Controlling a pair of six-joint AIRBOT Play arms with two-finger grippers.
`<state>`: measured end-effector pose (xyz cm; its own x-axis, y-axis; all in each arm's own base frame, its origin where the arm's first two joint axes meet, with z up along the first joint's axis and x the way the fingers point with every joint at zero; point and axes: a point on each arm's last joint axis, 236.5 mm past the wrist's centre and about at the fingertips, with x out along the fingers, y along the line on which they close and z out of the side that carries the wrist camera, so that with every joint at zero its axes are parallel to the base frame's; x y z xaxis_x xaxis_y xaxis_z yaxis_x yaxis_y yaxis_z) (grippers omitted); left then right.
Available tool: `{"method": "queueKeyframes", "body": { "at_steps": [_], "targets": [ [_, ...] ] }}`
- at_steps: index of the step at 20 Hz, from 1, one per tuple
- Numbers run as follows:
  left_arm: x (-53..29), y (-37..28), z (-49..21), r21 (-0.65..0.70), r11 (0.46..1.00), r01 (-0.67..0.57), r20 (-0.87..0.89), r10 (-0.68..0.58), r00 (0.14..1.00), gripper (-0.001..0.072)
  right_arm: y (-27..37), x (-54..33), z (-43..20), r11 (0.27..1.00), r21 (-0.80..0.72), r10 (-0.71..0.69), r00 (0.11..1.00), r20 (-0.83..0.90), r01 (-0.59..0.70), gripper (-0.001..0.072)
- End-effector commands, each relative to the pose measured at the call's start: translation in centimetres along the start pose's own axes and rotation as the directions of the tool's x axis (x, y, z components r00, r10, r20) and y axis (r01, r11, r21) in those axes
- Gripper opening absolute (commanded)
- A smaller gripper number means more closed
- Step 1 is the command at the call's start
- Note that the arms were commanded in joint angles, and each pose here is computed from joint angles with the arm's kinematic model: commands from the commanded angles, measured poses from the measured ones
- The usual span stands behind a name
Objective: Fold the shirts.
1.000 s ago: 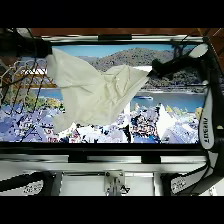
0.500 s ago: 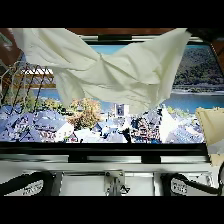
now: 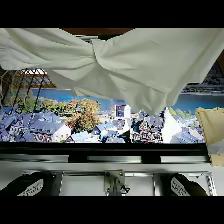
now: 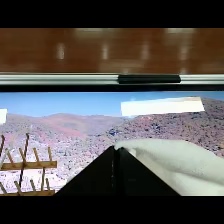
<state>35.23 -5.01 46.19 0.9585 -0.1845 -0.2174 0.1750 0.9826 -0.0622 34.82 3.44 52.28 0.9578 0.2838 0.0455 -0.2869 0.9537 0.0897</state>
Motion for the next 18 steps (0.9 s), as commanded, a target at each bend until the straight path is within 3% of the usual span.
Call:
{"method": "queueKeyframes", "body": {
  "at_steps": [1,4,7,12,15,18],
  "targets": [
    [-5.1,-1.4,2.0,0.015,1.000,0.025,0.092,-0.026,0.995,0.0048,1.5,-3.7,5.3,0.998,-0.056,-0.024,0.981,0.190,0.036,0.0076],
    [-8.1,-1.0,1.9,0.016,1.000,-0.008,0.103,0.006,0.995,0.0048,2.1,-5.4,8.2,0.997,-0.055,-0.026,0.952,0.305,0.045,0.0076],
    [-6.2,-0.7,-2.7,-0.022,1.000,-0.010,-0.079,0.008,0.997,0.0049,1.5,-3.1,5.7,1.000,-0.004,-0.003,0.977,0.213,0.004,0.0077],
    [2.4,0.0,-15.6,-0.094,0.995,-0.017,-0.448,-0.027,0.893,0.0049,-1.5,6.7,-8.0,0.983,0.173,0.104,0.970,-0.219,-0.067,0.0077],
    [8.8,0.7,-19.9,-0.131,0.991,-0.031,-0.498,-0.038,0.867,0.0049,-1.4,14.9,-16.9,0.947,0.309,0.203,0.911,-0.358,-0.090,0.0077],
    [14.7,2.8,-22.1,-0.146,0.987,-0.074,-0.498,-0.008,0.867,0.0049,-1.9,22.3,-23.9,0.898,0.440,0.209,0.906,-0.369,-0.028,0.0077]
  ]
}}
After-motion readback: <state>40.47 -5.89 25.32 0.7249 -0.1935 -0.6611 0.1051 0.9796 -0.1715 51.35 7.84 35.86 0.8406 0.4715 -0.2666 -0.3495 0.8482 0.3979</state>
